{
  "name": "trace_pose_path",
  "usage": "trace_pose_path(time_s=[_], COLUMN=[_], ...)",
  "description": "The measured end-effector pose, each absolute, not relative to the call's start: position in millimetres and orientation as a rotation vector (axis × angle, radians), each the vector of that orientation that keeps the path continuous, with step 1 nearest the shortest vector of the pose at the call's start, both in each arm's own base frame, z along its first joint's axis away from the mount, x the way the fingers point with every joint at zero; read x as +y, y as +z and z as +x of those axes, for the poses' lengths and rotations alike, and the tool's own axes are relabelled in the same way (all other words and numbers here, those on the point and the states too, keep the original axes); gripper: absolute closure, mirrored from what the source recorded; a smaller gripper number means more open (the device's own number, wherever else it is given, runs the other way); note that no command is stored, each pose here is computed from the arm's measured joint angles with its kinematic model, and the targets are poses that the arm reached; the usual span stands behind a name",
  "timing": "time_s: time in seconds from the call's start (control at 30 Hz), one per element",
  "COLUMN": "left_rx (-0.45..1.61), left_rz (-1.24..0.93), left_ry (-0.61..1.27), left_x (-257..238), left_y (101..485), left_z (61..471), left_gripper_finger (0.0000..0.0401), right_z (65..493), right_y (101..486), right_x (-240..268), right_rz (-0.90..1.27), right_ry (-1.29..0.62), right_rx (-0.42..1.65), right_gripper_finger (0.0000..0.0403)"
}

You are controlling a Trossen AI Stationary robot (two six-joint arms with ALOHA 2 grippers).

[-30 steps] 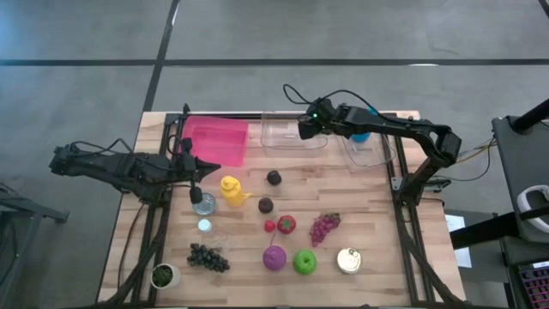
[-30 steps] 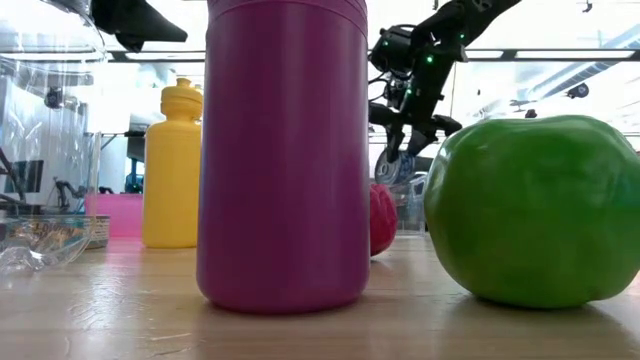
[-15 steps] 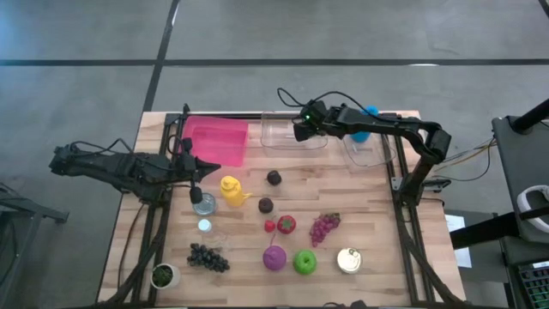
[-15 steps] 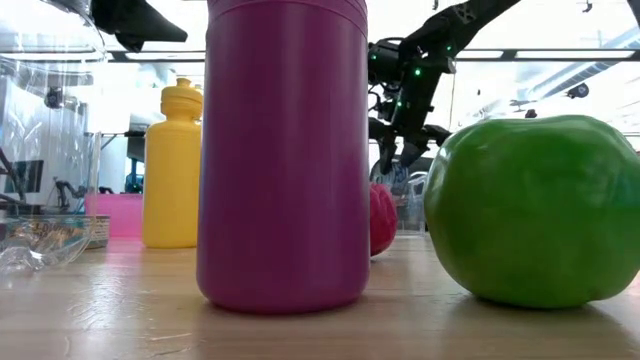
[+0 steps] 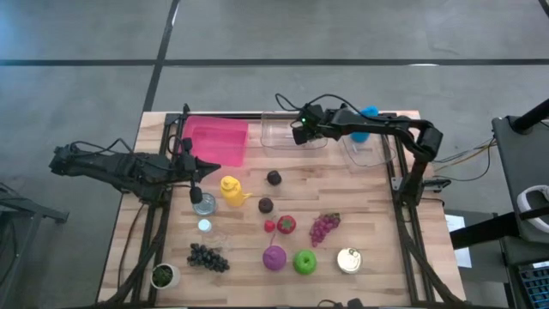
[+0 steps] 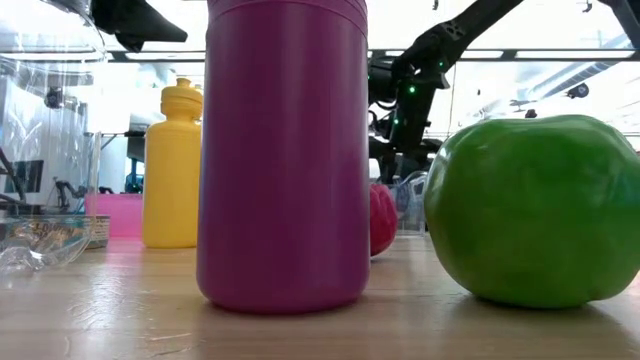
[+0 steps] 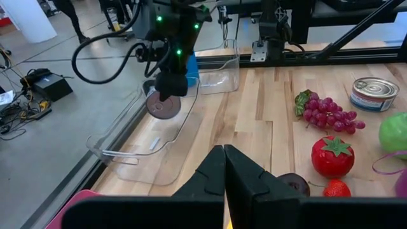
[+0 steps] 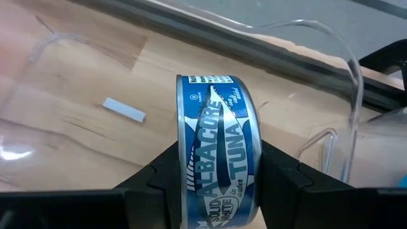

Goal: Pick & Place Food Item
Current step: Put the dark blue tuna can into the left transparent bin

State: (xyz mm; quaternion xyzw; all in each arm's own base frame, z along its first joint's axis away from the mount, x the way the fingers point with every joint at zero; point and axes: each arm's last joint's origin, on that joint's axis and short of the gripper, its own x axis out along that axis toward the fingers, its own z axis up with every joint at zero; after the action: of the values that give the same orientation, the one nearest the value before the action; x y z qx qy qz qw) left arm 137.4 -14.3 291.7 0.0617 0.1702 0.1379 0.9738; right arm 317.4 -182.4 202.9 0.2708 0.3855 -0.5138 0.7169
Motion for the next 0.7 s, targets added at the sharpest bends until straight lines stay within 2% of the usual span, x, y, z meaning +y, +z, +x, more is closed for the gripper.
trace_pose_path(time_s=[0.27,0.7], left_rx=[0.344,0.345], left_rz=[0.125,0.124], left_ry=[0.278,0.277], left_x=[-14.3,-14.3], left_y=[291.6,291.5], left_z=[137.4,137.4], left_gripper_finger=[0.04,0.04], right_z=[317.6,316.9], right_y=[202.4,201.2], right_x=[-182.4,-182.0], right_rz=[0.597,0.598], right_ry=[-1.135,-1.135], right_rx=[0.856,0.86], right_gripper_finger=[0.026,0.0204])
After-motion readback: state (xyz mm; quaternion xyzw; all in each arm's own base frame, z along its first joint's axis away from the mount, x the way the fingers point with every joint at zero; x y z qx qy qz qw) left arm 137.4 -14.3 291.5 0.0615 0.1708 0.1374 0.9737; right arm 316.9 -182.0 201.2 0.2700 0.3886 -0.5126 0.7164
